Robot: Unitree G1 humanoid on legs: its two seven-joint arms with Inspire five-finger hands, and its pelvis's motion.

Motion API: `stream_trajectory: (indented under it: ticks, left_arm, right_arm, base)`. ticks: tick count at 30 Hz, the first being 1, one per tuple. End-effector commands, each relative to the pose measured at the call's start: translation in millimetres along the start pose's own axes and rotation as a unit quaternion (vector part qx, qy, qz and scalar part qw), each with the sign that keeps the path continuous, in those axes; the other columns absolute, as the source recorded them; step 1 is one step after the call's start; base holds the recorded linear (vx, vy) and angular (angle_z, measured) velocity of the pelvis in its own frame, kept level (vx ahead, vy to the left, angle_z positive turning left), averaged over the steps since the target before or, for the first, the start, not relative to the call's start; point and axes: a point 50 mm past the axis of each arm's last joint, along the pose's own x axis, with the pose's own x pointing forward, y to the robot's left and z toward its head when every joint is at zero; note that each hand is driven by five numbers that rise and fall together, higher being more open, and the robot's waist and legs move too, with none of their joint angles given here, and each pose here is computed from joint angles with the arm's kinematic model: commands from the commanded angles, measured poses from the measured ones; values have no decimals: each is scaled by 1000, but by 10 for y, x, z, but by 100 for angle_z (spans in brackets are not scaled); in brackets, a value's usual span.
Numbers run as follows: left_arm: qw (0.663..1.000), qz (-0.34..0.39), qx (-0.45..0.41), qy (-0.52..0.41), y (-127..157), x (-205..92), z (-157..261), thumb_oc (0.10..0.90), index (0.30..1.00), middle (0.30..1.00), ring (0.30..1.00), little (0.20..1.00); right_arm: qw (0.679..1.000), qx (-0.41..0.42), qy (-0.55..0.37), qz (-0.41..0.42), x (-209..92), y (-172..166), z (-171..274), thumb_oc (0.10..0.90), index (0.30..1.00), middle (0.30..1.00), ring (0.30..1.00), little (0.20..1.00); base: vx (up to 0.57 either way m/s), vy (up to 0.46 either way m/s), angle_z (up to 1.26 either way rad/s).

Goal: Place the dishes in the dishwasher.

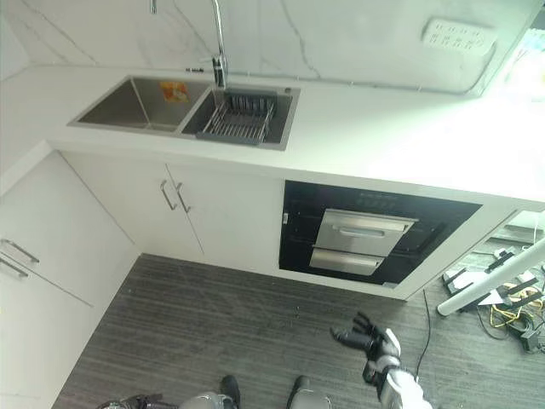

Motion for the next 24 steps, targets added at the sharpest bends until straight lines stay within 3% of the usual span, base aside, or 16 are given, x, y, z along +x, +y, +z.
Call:
stream_trajectory:
  ticks: [1, 5, 12, 24]
  left_arm:
    - [999, -12, 14, -51, -10, -10, 177, 800, 900, 900, 900, 900]
    - [995, -2, -30, -90, -17, -9, 195, 800, 900, 900, 900, 900]
    - [975, 23, -140, -173, 64, -65, 364, 800, 900, 900, 900, 900]
    - [946, -10, -266, -183, 14, -62, 275, 800, 900, 900, 900, 900]
  right_arm:
    - [994, -14, -95, 42, 99, 109, 487, 800, 900, 900, 900, 900]
    - [999, -11, -10, 45, 58, 70, 42, 800, 900, 900, 900, 900]
    - [998, -12, 55, 33, -48, -50, -308, 800, 900, 900, 900, 900]
    - [997, -14, 61, 40, -78, -76, -366, 800, 900, 900, 900, 900]
  base:
    - [-2, 32, 0]
    - [8, 38, -5]
    - [4, 18, -5]
    - [16, -1, -2]
